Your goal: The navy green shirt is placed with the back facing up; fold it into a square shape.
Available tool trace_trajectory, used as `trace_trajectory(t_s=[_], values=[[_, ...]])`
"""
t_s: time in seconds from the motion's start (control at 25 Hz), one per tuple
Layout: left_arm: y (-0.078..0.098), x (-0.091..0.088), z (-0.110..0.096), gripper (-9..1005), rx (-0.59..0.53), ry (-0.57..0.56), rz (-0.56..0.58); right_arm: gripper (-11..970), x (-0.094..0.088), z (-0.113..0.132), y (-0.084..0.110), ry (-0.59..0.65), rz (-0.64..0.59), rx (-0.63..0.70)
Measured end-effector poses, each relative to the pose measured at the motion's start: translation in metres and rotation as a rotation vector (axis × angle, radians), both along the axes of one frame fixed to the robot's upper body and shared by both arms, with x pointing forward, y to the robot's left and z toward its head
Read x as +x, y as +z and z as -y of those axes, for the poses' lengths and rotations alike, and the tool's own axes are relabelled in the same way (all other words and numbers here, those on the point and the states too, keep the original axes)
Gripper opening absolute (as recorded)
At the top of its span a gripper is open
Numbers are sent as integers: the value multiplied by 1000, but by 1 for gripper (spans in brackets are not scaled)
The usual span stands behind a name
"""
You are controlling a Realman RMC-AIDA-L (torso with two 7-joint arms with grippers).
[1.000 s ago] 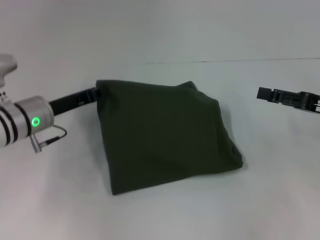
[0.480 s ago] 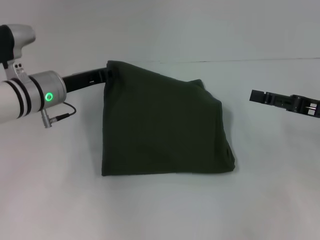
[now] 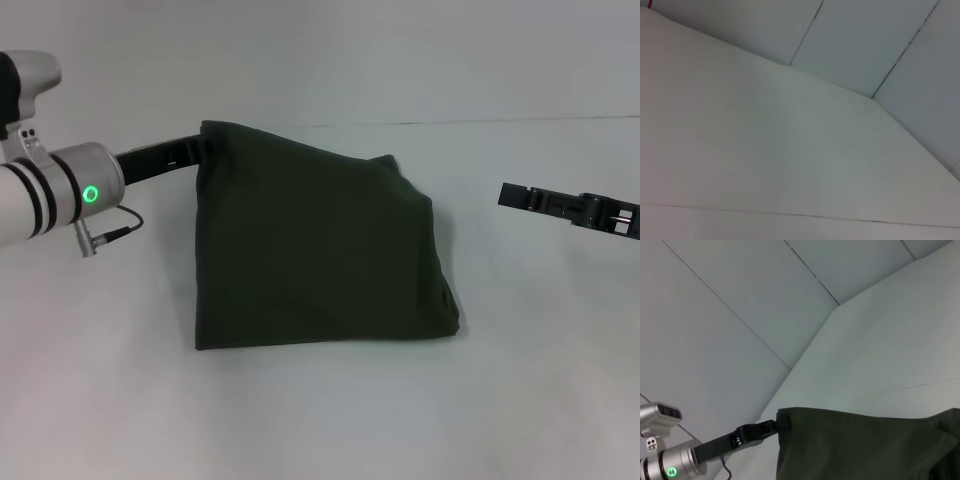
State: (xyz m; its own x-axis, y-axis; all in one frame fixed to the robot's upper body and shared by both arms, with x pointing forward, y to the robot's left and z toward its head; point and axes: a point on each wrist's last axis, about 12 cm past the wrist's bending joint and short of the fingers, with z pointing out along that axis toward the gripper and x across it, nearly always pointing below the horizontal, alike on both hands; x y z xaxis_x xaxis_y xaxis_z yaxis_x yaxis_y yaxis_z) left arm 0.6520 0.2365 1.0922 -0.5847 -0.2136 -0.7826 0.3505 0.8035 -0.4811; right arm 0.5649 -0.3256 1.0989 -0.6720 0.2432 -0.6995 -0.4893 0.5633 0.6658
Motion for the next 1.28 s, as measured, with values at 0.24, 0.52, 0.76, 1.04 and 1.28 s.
trace_trajectory(t_s=[0.24, 0.52, 0.76, 1.04, 1.28], values=[[-1, -1, -15, 147, 3, 69, 9, 940, 1, 1, 0, -6, 3, -6], [6, -28, -56, 275, -119, 118, 105, 940, -3, 1, 4, 26, 84, -4], [21, -93, -57, 507, -262, -195, 298, 940, -36, -4, 6, 192, 307, 15], [14, -143, -58, 877, -257, -427, 388, 940, -65, -16, -5, 387, 449, -37], [-2, -162, -53, 969, -189, -552, 329, 940, -68, -24, -12, 478, 432, -94]])
